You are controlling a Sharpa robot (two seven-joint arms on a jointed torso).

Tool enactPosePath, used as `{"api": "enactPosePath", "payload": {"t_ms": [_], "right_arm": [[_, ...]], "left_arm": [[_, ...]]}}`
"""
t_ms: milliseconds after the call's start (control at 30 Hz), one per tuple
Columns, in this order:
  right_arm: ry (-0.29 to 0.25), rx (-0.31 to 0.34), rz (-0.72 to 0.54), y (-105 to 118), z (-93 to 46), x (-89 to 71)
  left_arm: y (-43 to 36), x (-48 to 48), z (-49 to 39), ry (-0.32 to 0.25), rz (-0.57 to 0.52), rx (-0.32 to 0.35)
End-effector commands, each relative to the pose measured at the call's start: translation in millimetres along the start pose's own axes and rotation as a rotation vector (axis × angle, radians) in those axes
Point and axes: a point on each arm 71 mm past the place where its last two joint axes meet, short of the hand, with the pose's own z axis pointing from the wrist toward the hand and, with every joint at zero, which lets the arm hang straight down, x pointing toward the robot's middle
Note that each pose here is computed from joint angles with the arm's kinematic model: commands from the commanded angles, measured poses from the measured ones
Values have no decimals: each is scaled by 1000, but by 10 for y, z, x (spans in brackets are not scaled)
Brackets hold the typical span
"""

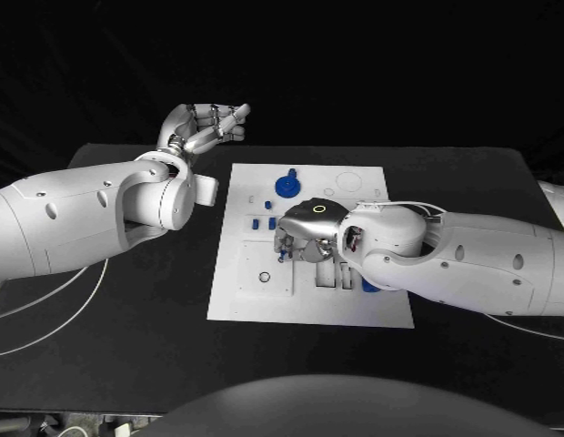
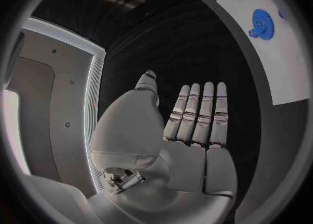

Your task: Assemble the parts on the task board

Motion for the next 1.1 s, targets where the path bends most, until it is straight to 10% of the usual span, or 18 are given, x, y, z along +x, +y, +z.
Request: {"api": "enactPosePath", "payload": {"t_ms": [33, 1100], "right_arm": [[29, -5, -6, 9, 6, 31], [6, -11, 17, 16, -11, 39]], "left_arm": [[-15, 17, 1, 11, -8, 9], [-12, 17, 8, 13, -9, 9]]}}
